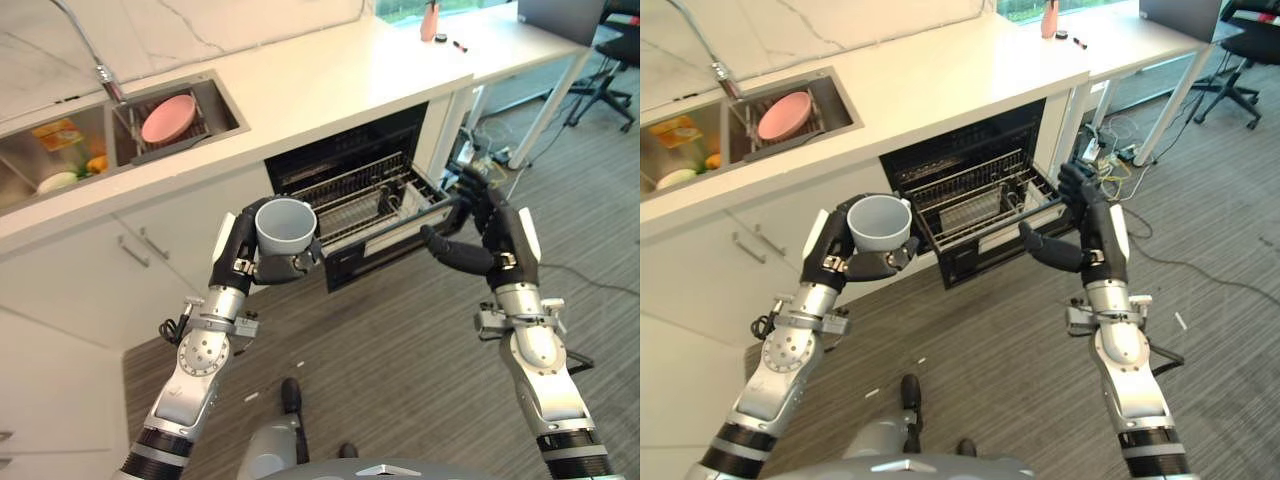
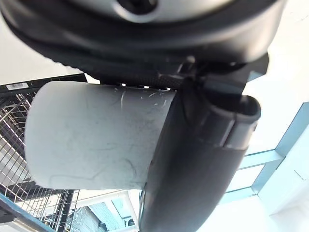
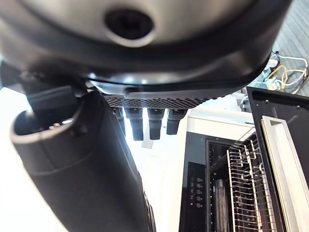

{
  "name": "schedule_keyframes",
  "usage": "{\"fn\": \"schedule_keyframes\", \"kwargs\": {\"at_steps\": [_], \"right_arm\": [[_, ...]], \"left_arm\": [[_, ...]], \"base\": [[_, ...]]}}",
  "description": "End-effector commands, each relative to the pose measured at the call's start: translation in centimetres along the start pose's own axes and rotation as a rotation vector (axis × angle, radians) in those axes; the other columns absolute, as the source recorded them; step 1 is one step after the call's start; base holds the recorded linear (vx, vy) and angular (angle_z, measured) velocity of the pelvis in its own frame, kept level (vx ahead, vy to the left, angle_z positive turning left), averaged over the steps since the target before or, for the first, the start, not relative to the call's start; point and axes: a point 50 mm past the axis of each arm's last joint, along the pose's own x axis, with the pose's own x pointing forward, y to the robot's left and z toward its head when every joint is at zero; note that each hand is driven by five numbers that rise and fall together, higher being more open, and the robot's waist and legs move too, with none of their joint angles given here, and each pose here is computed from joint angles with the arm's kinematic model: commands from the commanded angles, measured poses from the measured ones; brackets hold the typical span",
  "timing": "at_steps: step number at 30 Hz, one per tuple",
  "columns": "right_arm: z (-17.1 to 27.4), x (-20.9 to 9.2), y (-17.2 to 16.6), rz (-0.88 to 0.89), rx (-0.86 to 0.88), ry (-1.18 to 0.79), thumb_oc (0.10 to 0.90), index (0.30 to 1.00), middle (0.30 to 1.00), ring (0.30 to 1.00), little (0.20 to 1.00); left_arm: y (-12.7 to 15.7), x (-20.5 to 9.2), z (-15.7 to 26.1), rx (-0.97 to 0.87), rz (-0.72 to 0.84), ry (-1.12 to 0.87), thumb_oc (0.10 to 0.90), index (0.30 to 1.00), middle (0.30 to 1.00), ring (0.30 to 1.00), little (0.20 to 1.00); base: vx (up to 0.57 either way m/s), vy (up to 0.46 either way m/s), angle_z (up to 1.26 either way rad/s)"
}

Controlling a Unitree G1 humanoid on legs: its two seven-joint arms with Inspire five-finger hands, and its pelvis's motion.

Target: Place the dishes in the dishwasher.

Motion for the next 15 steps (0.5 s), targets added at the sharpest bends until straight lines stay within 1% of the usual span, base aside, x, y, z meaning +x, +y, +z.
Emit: {"fn": "schedule_keyframes", "kwargs": {"at_steps": [1,4,7,15], "right_arm": [[5.4,0.6,-1.5,-0.014,-0.006,-0.285,0.8,0.9,0.9,0.9,0.9],[5.1,0.2,-1.6,-0.033,0.012,-0.271,0.8,0.9,0.9,0.9,0.9],[4.7,0.1,-1.5,-0.028,0.022,-0.253,0.8,0.9,0.9,0.9,0.9],[4.7,0.5,0.0,0.02,0.073,-0.249,0.8,0.9,0.9,0.9,0.9]], "left_arm": [[1.4,1.5,5.9,0.004,0.048,-0.322,0.4,0.3,0.3,0.3,0.3],[1.4,1.4,6.1,0.014,0.029,-0.321,0.4,0.3,0.3,0.3,0.3],[1.6,1.3,6.1,0.031,0.018,-0.318,0.4,0.3,0.3,0.3,0.3],[1.8,1.4,6.1,0.049,-0.003,-0.305,0.4,0.3,0.3,0.3,0.3]], "base": [[0.21,0.088,-0.41],[0.2,0.134,-0.13],[0.12,0.139,0.25],[0.05,0.141,-0.12]]}}
